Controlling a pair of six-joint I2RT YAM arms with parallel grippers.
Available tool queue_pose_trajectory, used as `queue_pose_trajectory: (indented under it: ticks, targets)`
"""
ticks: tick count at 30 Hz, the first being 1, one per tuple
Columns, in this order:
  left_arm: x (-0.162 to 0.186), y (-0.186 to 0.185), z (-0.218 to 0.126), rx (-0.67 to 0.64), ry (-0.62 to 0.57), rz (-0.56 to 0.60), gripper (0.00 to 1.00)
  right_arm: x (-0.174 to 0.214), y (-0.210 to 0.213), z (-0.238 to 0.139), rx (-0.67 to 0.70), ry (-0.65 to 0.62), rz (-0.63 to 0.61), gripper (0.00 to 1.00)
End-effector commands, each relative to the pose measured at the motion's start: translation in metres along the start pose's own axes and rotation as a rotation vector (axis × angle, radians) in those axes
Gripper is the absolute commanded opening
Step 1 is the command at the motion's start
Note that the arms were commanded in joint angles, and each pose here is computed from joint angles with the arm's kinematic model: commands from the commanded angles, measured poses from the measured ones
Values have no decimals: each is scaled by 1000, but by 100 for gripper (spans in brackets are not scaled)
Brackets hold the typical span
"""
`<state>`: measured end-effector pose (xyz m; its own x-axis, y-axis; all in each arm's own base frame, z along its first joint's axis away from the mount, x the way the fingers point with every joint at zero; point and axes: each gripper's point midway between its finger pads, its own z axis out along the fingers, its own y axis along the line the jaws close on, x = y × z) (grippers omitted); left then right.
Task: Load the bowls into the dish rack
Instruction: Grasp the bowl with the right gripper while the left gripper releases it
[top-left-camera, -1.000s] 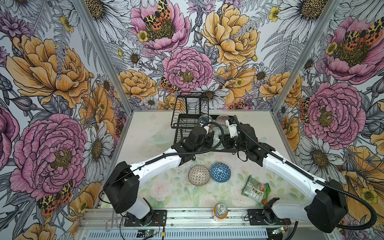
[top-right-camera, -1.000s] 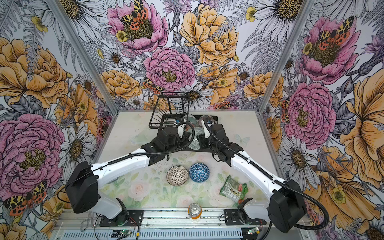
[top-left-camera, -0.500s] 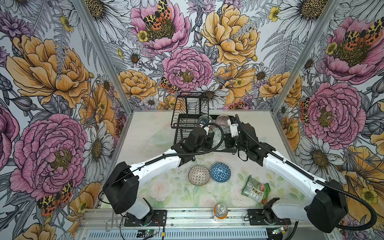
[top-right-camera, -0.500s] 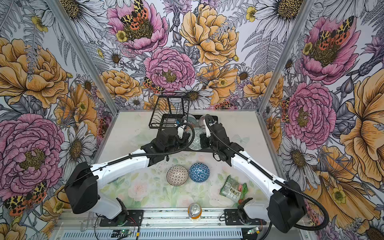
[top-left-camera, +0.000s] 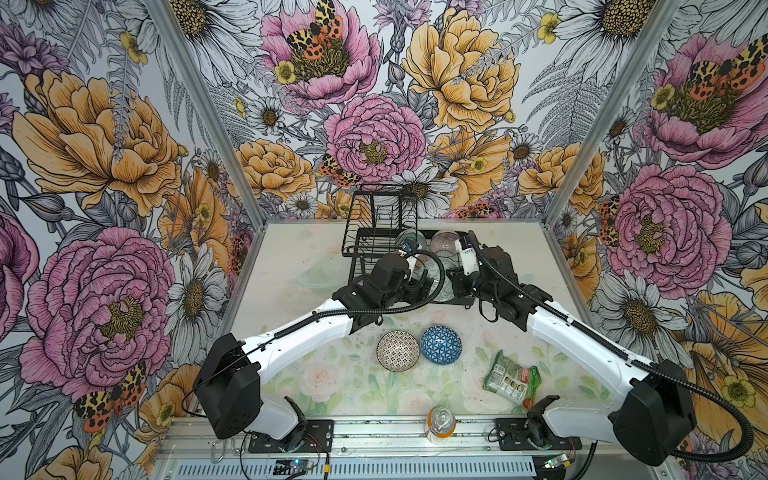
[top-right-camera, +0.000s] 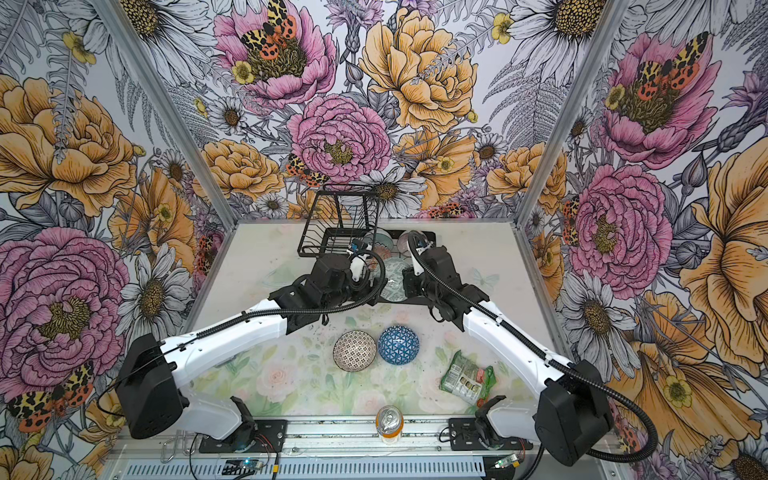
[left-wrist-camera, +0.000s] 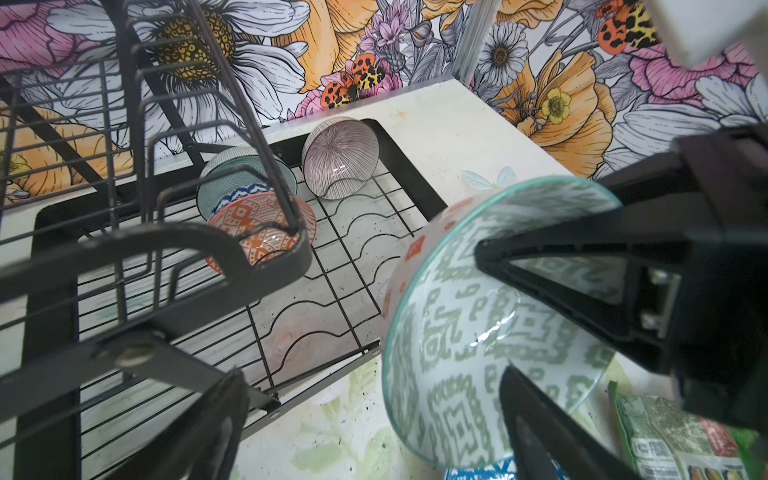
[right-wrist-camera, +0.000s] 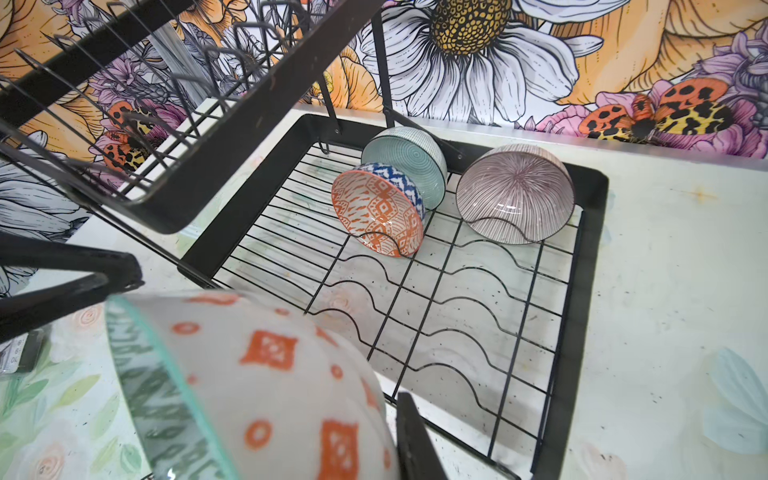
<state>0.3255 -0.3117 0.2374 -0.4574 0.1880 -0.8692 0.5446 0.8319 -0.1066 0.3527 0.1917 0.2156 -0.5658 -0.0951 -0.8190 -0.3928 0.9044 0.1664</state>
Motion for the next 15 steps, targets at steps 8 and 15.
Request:
queue_pose_trajectory:
  ticks: [8, 15]
  targets:
    - [6, 28, -15, -60, 48, 15, 99, -45, -27, -1, 130, -106, -215, 0]
    - [9, 33, -12, -62, 59, 12, 99, -68, -52, 2, 314, -160, -427, 0]
